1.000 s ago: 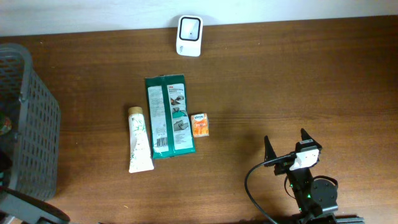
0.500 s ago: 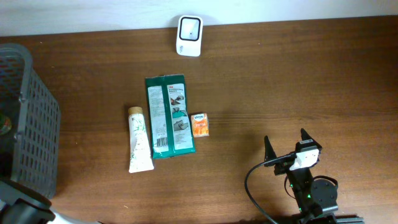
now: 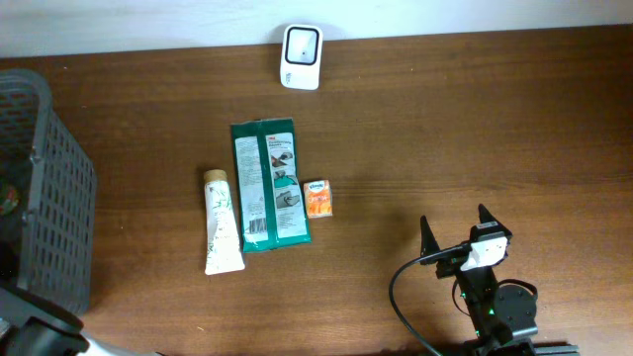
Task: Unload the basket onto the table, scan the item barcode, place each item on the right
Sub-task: 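Reach left gripper into basket and grasp light green wipes pouch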
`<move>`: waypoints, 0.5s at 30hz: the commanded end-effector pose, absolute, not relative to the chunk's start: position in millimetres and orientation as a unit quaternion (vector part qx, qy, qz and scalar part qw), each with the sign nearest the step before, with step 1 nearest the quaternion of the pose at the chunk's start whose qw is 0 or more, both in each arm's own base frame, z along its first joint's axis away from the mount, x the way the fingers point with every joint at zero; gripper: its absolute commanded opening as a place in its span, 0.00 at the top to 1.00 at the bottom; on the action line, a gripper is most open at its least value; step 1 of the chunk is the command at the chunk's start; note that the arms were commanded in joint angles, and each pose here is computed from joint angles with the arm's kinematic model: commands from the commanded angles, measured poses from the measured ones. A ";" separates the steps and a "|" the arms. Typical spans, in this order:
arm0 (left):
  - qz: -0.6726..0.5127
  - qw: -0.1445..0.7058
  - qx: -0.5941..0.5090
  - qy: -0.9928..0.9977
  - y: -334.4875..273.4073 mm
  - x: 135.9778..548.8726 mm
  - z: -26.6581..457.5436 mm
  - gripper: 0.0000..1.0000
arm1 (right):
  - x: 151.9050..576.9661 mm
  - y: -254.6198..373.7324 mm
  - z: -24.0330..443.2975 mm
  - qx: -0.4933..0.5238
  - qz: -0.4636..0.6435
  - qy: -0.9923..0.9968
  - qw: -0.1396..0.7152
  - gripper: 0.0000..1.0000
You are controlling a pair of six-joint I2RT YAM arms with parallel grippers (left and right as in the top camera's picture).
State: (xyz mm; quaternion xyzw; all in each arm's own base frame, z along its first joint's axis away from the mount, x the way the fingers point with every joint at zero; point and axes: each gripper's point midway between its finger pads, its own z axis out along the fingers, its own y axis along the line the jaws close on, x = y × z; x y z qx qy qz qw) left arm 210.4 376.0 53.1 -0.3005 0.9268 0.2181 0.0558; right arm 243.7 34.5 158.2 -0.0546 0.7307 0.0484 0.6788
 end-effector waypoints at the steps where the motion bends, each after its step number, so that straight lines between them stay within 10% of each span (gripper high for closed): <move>1: 0.214 0.158 -0.294 0.918 363.8 237.8 111.9 1.00 | 243.6 34.1 156.1 -0.057 0.046 0.731 0.678 0.02; 8: 0.263 0.273 -0.240 0.893 329.7 279.2 205.2 1.00 | 243.6 34.1 156.1 -0.057 0.046 0.731 0.678 0.02; 11: 0.270 0.200 -0.228 0.914 328.1 250.3 182.7 0.41 | 243.6 34.1 156.1 -0.057 0.046 0.731 0.678 0.02; 15: 0.262 0.143 -0.183 0.937 324.9 221.7 136.7 0.09 | 243.6 34.1 156.1 -0.057 0.046 0.731 0.678 0.02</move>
